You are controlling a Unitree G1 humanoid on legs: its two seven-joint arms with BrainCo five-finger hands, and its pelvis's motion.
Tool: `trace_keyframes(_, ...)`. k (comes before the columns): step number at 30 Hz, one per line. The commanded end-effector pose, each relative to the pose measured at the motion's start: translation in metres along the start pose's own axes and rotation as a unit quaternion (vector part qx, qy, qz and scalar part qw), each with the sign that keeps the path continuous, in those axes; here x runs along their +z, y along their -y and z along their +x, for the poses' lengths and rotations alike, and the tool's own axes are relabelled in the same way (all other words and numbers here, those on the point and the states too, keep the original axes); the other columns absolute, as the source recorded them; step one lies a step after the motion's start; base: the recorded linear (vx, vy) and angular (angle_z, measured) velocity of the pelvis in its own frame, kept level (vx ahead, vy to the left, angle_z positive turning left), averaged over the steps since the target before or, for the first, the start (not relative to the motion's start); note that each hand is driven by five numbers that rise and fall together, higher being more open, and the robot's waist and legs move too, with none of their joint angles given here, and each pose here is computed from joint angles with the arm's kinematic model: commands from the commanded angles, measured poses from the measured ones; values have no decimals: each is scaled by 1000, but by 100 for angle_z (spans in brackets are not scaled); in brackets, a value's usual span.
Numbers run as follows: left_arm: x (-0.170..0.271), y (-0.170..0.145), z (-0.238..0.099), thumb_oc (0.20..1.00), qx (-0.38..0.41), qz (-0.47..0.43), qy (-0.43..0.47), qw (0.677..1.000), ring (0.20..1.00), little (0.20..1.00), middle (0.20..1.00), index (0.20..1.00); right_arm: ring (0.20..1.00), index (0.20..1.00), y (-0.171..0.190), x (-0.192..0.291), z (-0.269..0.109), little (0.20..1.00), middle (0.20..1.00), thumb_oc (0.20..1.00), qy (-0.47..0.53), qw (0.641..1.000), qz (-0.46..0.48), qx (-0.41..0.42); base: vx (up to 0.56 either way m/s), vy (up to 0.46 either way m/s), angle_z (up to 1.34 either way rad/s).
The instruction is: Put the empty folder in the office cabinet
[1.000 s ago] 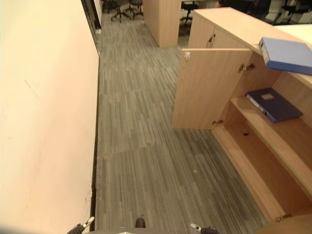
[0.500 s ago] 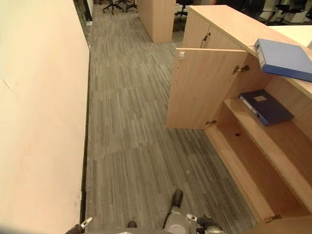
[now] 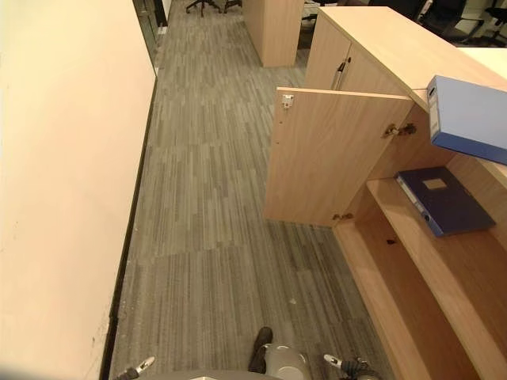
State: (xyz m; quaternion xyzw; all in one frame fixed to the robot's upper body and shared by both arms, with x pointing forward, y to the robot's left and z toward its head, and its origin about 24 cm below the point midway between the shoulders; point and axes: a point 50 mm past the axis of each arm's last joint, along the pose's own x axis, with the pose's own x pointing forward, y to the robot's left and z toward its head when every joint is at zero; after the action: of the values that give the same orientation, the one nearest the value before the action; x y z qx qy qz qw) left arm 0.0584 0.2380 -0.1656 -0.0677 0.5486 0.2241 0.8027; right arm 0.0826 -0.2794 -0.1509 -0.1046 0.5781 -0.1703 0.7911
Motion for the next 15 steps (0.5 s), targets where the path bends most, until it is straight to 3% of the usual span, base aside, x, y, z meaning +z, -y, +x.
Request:
trace_keyframes(1, 16, -4, 2, 1000, 7, -7, 29, 1000, 1000, 1000, 1000, 1000, 1000, 1000, -13, 16, 1, 1000, 1000, 1000, 17, 999, 24, 12, 50, -96, 1)
trace_keyframes(11, 29, -10, 3, 1000, 14, 1, 51, 999, 1000, 1000, 1000, 1000, 1000, 1000, -12, 10, 0, 1000, 1000, 1000, 8, 1000, 17, 16, 117, -204, -14)
trace_keyframes(15, 23, -14, 2, 1000, 23, -23, 47, 998, 1000, 1000, 1000, 1000, 1000, 1000, -1, 2, 1, 1000, 1000, 1000, -8, 1000, 21, -4, 192, -52, -39)
